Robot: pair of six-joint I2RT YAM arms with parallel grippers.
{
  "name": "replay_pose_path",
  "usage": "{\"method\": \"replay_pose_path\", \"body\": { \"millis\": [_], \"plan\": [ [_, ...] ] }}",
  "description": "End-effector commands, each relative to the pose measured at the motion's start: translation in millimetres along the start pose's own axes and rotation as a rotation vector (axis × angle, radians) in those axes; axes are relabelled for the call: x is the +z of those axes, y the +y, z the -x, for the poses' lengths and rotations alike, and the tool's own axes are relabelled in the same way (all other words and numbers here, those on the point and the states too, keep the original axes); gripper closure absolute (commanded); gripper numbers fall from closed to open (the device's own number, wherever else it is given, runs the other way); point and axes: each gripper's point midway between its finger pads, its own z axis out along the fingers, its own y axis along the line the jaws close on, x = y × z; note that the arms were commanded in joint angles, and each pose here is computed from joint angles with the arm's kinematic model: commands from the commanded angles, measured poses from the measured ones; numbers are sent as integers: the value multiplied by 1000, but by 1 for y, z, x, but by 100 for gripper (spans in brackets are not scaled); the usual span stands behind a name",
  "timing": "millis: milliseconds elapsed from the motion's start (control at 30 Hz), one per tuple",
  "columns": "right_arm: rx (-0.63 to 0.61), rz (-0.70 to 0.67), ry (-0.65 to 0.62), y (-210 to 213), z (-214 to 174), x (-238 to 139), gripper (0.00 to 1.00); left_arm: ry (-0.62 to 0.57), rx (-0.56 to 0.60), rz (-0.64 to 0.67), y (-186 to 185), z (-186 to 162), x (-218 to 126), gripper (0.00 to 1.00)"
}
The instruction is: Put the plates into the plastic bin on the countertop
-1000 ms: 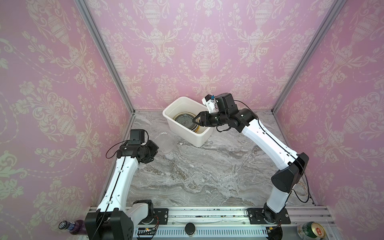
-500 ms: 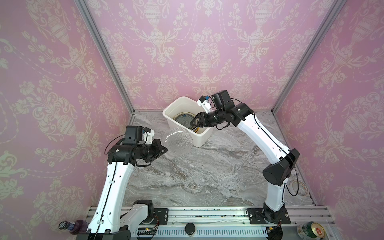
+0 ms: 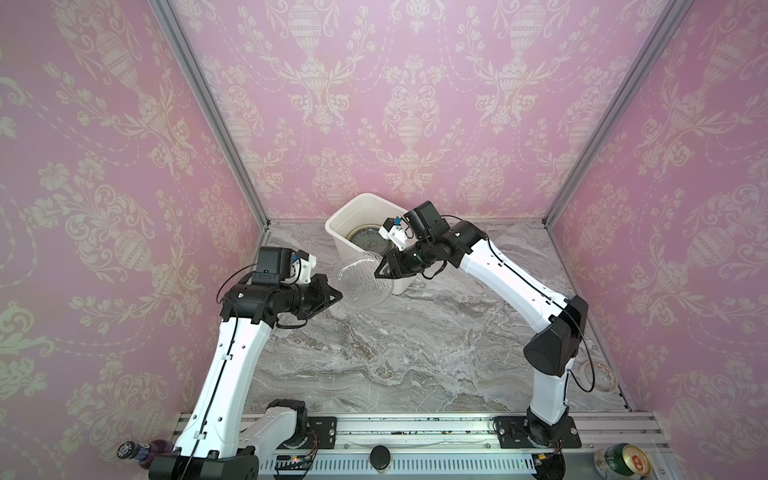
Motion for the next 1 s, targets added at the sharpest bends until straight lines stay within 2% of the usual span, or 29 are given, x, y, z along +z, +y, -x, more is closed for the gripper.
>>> {"method": "replay_pose_path", "body": {
  "millis": [0,100,200,533,667,700,800,833,900,967],
  "plan": [
    [-29,-58,-45,-2,7,-14,58,-10,9,-22,-7,1,0,100],
    [-41,-111,-71,-8,11,-20,54,-4,9,-22,-7,0,1,100],
    [-50,-139,-97,-10,16,-26,56,-3,11,-20,-6,0,1,100],
    [-42,-128,-96,-8,15,-27,82,-16,8,-14,-5,2,4,100],
    [-29,-123,-101,-8,16,-26,85,-54,3,-4,-5,8,2,98],
    [-20,-116,-107,-7,18,-27,85,-75,6,-10,-6,10,0,94],
    [30,-94,-134,-9,26,-29,86,-158,14,-13,-9,19,-9,74],
    [52,-87,-150,-11,31,-31,87,-186,17,-19,-10,21,-13,65],
    [92,-79,-183,-15,41,-36,88,-237,23,-34,-13,25,-18,41],
    [134,-74,-218,-21,52,-41,88,-285,39,-59,-17,28,-25,31]
  ]
}}
